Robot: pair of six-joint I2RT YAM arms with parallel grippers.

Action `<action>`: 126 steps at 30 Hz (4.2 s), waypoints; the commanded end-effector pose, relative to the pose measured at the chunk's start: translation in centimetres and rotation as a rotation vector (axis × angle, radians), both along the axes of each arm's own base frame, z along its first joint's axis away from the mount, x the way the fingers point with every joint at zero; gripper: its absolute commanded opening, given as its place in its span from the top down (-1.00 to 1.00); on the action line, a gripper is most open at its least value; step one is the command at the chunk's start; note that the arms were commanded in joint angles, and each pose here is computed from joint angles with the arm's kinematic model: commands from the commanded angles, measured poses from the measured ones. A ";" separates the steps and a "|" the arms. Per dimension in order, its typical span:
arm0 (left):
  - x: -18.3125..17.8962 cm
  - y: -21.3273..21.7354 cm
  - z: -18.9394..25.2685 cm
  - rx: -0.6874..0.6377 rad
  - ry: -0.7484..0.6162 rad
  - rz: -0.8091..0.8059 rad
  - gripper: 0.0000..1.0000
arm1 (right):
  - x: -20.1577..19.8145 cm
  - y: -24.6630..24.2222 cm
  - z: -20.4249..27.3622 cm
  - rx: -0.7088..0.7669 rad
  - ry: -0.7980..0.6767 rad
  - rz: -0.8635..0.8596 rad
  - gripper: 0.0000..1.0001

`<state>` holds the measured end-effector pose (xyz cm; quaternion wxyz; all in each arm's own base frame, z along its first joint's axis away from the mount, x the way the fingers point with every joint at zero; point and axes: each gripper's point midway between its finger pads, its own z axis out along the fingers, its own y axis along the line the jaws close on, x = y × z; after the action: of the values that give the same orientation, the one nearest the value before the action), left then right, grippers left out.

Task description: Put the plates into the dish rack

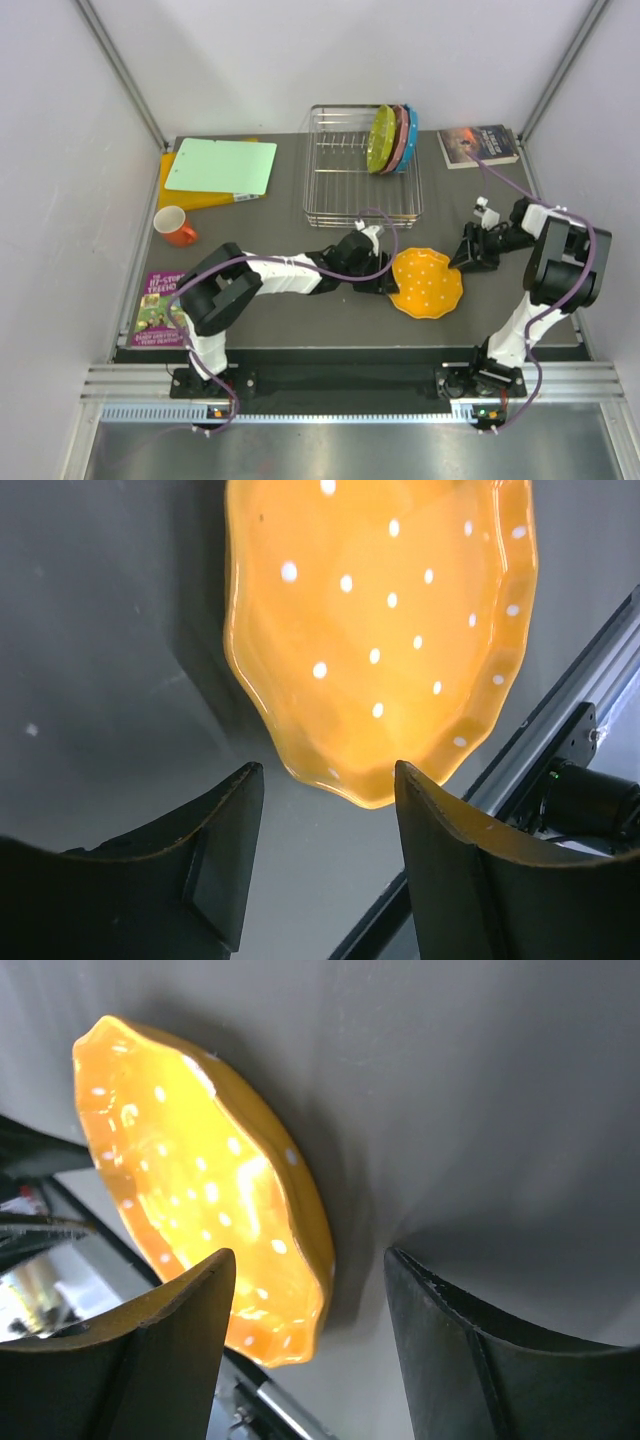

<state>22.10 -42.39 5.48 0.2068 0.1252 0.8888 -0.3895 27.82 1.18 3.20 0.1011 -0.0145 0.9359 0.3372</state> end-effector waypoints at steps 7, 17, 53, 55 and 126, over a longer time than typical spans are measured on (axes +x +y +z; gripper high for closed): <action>-1.1 -4.6 -0.4 -0.108 0.111 0.031 -0.13 | 1.3 0.2 -3.8 -0.145 -0.046 0.175 -0.22; 1.2 -7.7 0.0 -0.162 0.061 0.032 -0.09 | 0.2 2.1 -5.2 0.045 0.059 0.247 -0.09; 4.6 -7.6 -0.3 -0.122 -0.028 0.055 0.00 | -5.5 0.5 -5.3 0.159 0.233 0.735 0.17; 4.5 -7.4 -0.5 -0.114 -0.022 0.055 0.00 | -5.4 0.5 -4.9 0.166 0.219 0.728 0.29; 22.8 30.0 13.0 0.335 -0.567 0.604 -0.11 | 26.3 14.3 39.1 -0.154 -1.036 -0.276 1.00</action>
<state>43.79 -12.19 18.96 0.5160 -0.0096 0.8485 -0.1168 51.00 15.28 34.68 0.4588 -0.1085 0.8477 0.2430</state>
